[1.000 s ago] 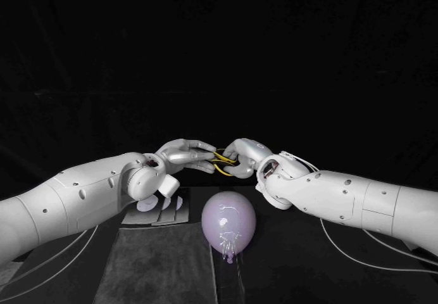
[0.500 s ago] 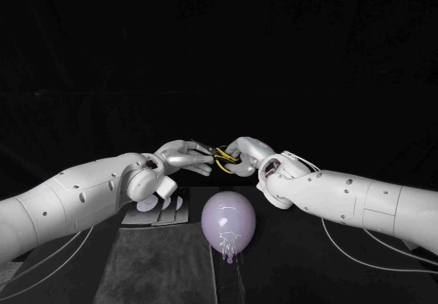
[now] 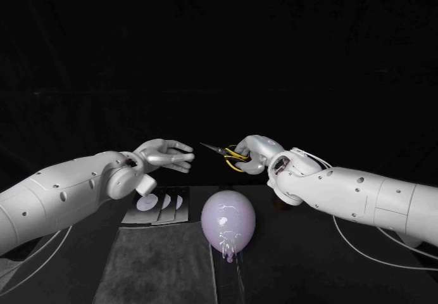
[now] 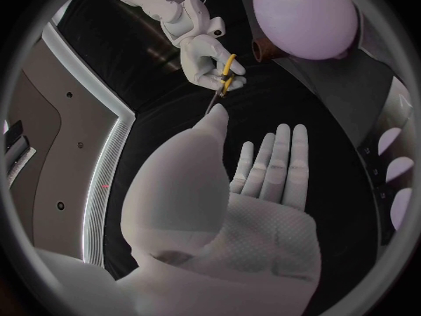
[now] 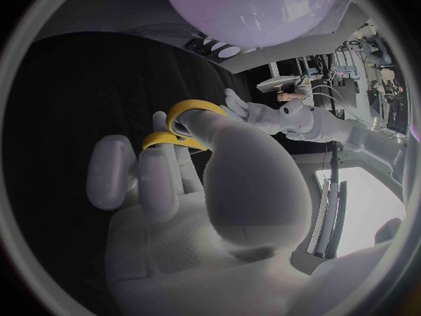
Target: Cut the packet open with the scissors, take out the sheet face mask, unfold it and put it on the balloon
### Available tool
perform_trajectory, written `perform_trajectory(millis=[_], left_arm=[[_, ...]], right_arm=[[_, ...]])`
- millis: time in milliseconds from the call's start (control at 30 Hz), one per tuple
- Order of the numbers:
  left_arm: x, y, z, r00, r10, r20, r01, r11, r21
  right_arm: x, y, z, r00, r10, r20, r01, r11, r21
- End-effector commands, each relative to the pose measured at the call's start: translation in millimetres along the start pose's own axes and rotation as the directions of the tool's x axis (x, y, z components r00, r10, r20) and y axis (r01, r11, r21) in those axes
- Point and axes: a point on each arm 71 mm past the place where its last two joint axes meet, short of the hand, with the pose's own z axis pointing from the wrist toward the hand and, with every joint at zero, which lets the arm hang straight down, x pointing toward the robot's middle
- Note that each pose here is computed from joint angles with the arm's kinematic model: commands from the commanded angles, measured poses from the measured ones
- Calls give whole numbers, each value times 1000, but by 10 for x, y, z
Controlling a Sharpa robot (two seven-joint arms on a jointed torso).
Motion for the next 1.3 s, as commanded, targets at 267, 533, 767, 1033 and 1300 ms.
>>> perform_trajectory(millis=[267, 533, 767, 1033, 1300], left_arm=[[-583, -113, -113, 1000, -30, 1, 30, 998, -63], [-689, -433, -11, 999, 39, 8, -38, 998, -56], [-431, -630, 183, 980, 176, -92, -184, 979, -87], [-48, -740, 389, 927, 318, -199, -342, 934, -103], [197, -740, 502, 903, 352, -246, -384, 918, -98]], right_arm=[[-84, 5, 79, 925, -349, -148, 334, 935, -119], [-100, 132, 133, 864, -486, -131, 467, 871, -152], [-62, 290, 182, 816, -570, -98, 551, 818, -167], [-8, 536, 192, 800, -598, -47, 579, 790, -201], [1, 646, 165, 802, -597, -10, 580, 783, -225]])
